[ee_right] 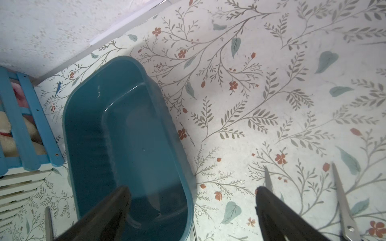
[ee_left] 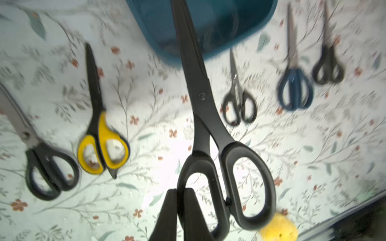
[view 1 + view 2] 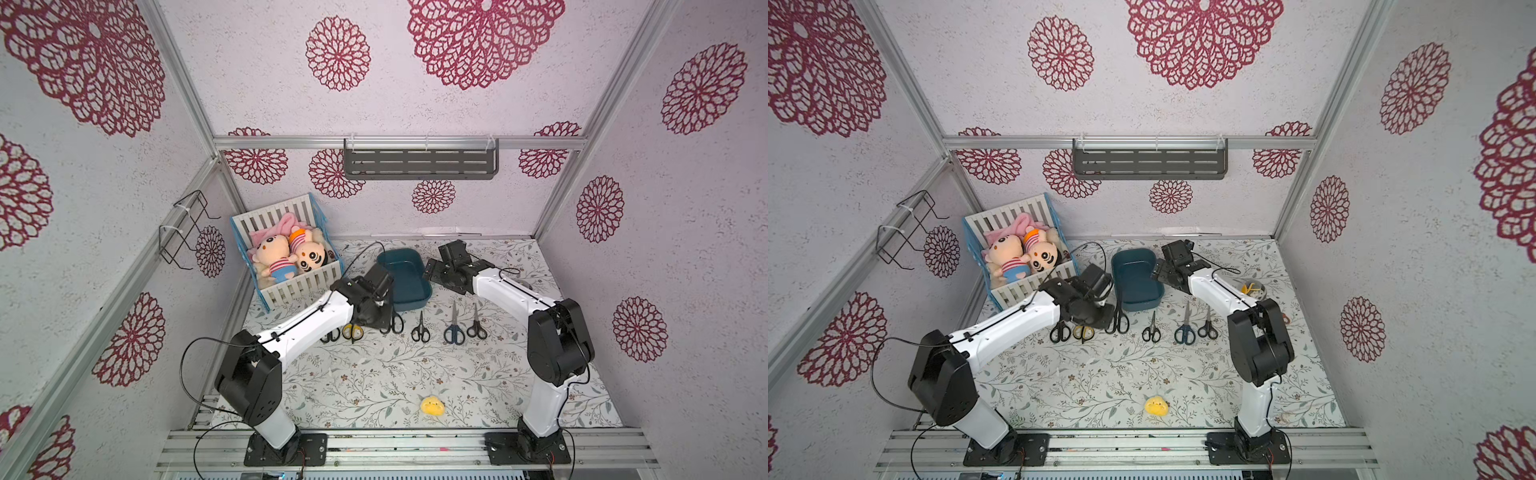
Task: Take the scissors out of the storage box
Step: Place the scissors at the center of the board.
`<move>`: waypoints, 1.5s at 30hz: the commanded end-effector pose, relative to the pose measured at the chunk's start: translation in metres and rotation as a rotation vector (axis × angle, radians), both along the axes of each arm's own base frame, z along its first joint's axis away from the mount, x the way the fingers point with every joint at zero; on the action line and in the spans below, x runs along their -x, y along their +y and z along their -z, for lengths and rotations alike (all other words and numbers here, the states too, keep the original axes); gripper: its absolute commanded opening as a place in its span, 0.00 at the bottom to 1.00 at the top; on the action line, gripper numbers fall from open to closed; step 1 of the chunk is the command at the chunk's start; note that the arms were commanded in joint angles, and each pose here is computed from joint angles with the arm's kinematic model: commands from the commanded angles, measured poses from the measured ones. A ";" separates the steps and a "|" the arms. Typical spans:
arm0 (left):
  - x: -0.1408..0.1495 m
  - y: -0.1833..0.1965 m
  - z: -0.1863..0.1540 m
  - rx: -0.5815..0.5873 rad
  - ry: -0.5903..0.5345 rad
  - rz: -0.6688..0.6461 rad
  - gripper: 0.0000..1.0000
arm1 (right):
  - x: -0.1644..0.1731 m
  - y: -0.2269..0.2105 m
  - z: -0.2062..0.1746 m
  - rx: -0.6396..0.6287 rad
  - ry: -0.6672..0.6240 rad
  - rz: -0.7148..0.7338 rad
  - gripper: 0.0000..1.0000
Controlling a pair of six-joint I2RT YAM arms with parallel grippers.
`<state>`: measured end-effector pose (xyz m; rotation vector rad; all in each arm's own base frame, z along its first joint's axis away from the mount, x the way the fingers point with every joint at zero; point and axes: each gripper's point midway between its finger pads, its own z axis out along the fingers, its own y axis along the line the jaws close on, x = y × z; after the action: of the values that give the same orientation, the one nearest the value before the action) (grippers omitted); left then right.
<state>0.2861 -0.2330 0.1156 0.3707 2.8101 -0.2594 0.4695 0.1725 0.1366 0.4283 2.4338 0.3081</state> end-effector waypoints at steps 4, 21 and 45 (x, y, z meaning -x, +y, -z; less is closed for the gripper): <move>0.019 -0.008 0.015 0.032 0.002 -0.027 0.00 | -0.008 -0.001 -0.029 -0.020 -0.085 0.006 0.99; -0.053 -0.012 0.047 -0.029 0.018 -0.102 0.00 | 0.006 -0.010 -0.035 -0.008 -0.085 0.026 0.99; -0.045 -0.001 0.105 -0.239 0.076 -0.022 0.02 | 0.010 -0.005 -0.014 -0.039 -0.049 0.011 0.99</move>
<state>0.3274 -0.2443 0.0154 0.3903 2.9283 -0.0228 0.4570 0.1682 0.1335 0.4292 2.4304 0.3173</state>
